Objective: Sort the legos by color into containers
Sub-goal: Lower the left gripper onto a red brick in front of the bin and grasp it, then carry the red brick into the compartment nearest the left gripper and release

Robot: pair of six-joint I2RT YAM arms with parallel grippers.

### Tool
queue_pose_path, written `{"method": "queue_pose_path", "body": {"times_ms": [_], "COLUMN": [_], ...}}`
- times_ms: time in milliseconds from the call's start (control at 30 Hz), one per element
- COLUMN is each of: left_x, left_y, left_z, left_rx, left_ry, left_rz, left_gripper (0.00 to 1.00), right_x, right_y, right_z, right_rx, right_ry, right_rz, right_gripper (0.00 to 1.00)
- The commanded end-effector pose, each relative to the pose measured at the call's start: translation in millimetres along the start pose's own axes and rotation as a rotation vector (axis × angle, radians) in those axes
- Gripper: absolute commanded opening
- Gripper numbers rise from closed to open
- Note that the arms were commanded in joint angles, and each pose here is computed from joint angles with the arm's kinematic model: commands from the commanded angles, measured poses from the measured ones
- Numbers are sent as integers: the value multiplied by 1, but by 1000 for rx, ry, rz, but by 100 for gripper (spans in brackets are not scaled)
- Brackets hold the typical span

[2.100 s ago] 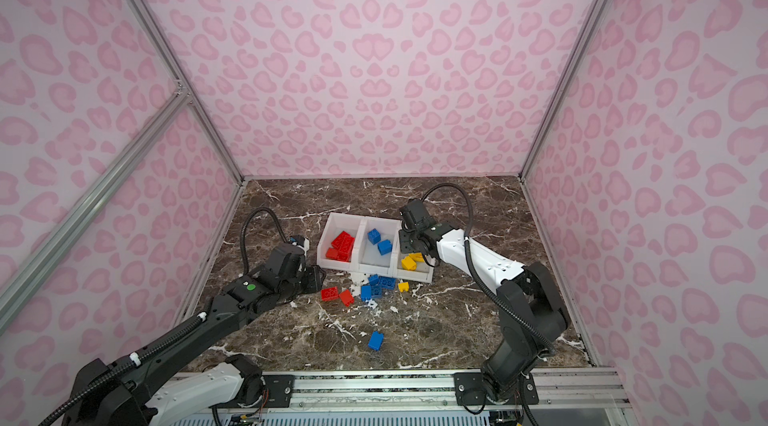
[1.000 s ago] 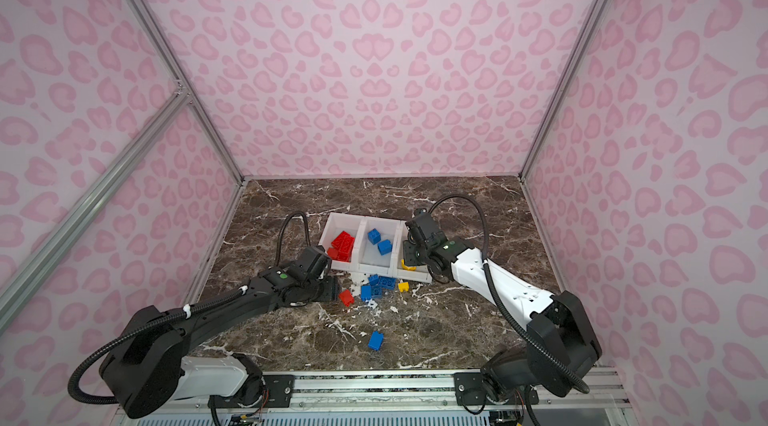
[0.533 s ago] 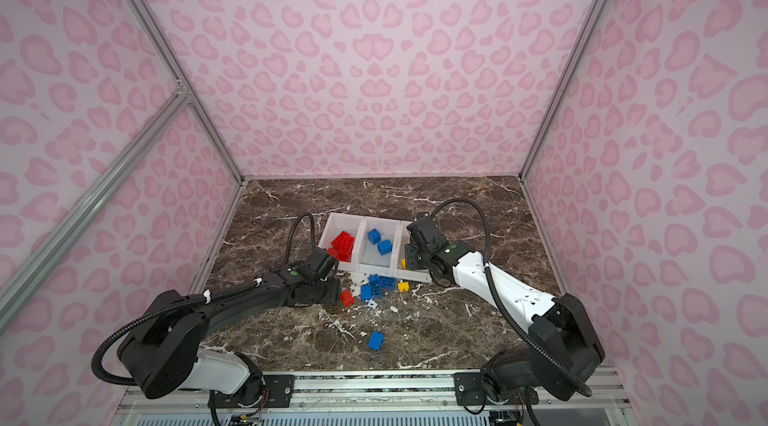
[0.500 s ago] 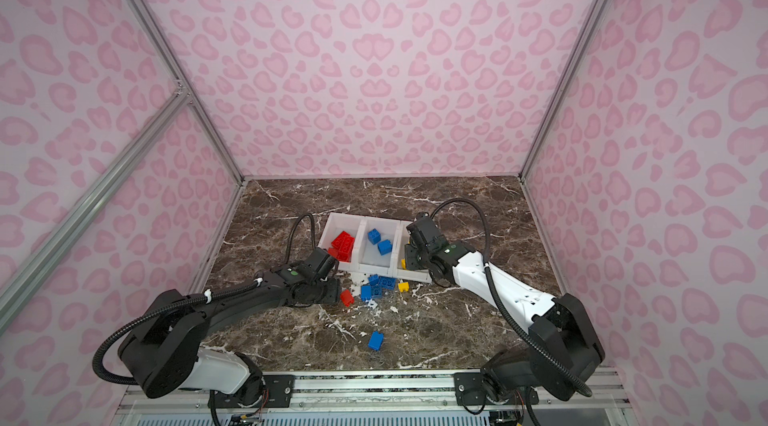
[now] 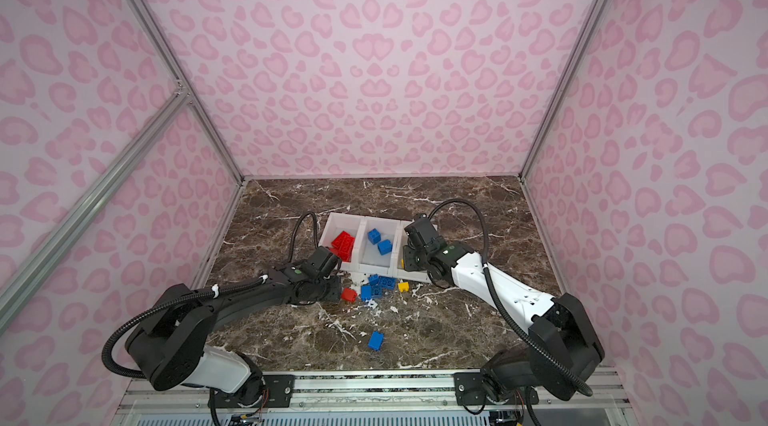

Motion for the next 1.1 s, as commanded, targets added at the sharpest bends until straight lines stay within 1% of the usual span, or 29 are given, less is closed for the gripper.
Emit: {"method": "queue_pose_path", "body": {"times_ms": [0, 200, 400, 500, 600, 767, 933, 1067], "left_x": [1, 2, 12, 22, 35, 51, 50, 41], "left_y": [2, 0, 3, 11, 28, 70, 114, 138], "left_z": [2, 5, 4, 0, -8, -21, -28, -26], "left_rx": [5, 6, 4, -9, -38, -74, -81, -71], "left_ry": [16, 21, 6, -6, -17, -23, -17, -11], "left_rz": [-16, -20, -45, -69, -121, -197, -228, -227], "left_gripper": [52, 46, 45, 45, 45, 45, 45, 45], "right_x": [-2, 0, 2, 4, 6, 11, 15, 17], "right_y": [-1, -3, -3, -3, -4, -4, -8, -11], "right_z": [-1, -1, -2, -2, -3, -3, -3, -3], "right_rx": [-6, -8, -10, -11, -16, -16, -16, -20], "right_ry": [-8, -8, -12, -12, -12, -10, -14, -9], "right_rz": [0, -2, -7, -10, -17, -25, -28, -27], "right_gripper": [58, 58, 58, 57, 57, 57, 57, 57]}}
Point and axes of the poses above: each gripper's point midway between its finger pads, its own x axis back along the fingers, its own z axis along the line the jaws close on, y = z × x, the point moved 6 cm from there along x, back along the fingers, and after that the axes turned 4 degrees about x, right-handed, at the moved point
